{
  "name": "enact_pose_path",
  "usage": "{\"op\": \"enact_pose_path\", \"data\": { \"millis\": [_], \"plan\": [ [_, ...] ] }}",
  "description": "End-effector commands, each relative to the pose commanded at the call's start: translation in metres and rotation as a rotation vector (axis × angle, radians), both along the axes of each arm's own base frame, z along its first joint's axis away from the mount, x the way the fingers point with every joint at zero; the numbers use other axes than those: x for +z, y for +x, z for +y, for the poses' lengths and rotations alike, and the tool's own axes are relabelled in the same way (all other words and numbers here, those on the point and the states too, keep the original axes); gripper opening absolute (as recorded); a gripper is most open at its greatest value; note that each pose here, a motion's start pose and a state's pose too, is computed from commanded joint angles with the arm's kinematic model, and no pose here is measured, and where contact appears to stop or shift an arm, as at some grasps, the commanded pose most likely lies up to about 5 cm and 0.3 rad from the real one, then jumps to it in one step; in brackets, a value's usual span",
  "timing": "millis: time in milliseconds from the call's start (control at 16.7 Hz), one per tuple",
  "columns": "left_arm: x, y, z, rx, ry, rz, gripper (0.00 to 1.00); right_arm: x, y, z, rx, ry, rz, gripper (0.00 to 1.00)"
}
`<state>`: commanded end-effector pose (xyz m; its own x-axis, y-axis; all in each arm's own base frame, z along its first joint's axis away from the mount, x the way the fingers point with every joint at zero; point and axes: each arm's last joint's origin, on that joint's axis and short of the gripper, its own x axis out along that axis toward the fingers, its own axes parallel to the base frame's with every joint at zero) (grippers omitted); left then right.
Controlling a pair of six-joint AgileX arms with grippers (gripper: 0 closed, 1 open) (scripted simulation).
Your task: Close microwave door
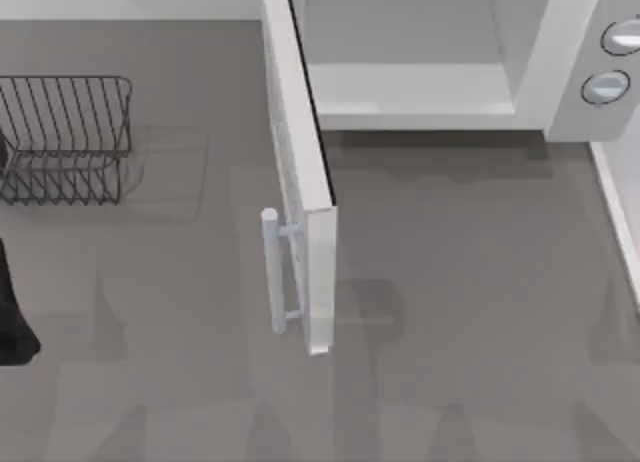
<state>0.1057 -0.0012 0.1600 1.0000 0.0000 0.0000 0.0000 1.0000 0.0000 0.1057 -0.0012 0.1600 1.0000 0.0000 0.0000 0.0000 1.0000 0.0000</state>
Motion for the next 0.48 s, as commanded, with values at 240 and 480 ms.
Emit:
{"op": "enact_pose_path", "data": {
  "millis": [240,480],
  "plan": [
    [0.003,0.0,-0.001,-0.015,0.013,0.023,1.0,0.0,0.0,0.0,0.0,0.0,0.0,1.0],
    [0.025,0.004,-0.006,-0.094,0.092,0.152,1.0,0.0,0.0,0.0,0.0,0.0,0.0,1.0]
  ]
}}
